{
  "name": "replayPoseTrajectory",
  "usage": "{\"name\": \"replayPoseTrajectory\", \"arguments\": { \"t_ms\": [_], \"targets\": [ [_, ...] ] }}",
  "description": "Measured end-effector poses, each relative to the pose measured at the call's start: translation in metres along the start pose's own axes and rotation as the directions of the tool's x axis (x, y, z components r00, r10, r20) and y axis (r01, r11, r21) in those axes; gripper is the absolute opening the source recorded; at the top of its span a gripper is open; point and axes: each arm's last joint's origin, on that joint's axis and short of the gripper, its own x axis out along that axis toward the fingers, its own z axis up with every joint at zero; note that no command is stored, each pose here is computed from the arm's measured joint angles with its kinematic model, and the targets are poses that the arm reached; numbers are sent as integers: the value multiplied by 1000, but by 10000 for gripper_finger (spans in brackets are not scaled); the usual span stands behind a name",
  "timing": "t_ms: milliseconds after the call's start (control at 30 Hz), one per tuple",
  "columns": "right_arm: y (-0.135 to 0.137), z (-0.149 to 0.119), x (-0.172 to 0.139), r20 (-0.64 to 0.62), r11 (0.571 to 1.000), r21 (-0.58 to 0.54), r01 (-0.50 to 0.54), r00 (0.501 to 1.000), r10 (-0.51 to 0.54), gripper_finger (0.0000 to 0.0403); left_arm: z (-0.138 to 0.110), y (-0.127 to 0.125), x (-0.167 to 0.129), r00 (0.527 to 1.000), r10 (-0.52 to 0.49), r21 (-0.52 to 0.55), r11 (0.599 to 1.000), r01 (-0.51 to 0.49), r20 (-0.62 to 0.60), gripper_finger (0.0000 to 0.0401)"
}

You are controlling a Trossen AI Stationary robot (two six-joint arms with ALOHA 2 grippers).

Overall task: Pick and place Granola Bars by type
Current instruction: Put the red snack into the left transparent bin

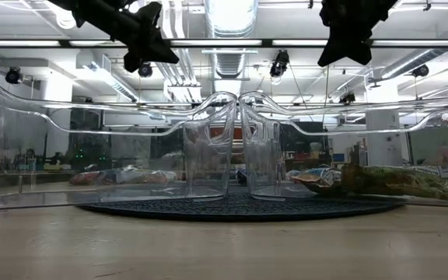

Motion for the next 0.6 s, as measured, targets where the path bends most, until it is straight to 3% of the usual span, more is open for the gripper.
{"name": "replayPoseTrajectory", "arguments": {
  "t_ms": [600],
  "targets": [
    [0,0,0,-5,1000,27,-15,1000,15,9,0,0,0,1000,4,24,1000,-4,1,0]
  ]
}}
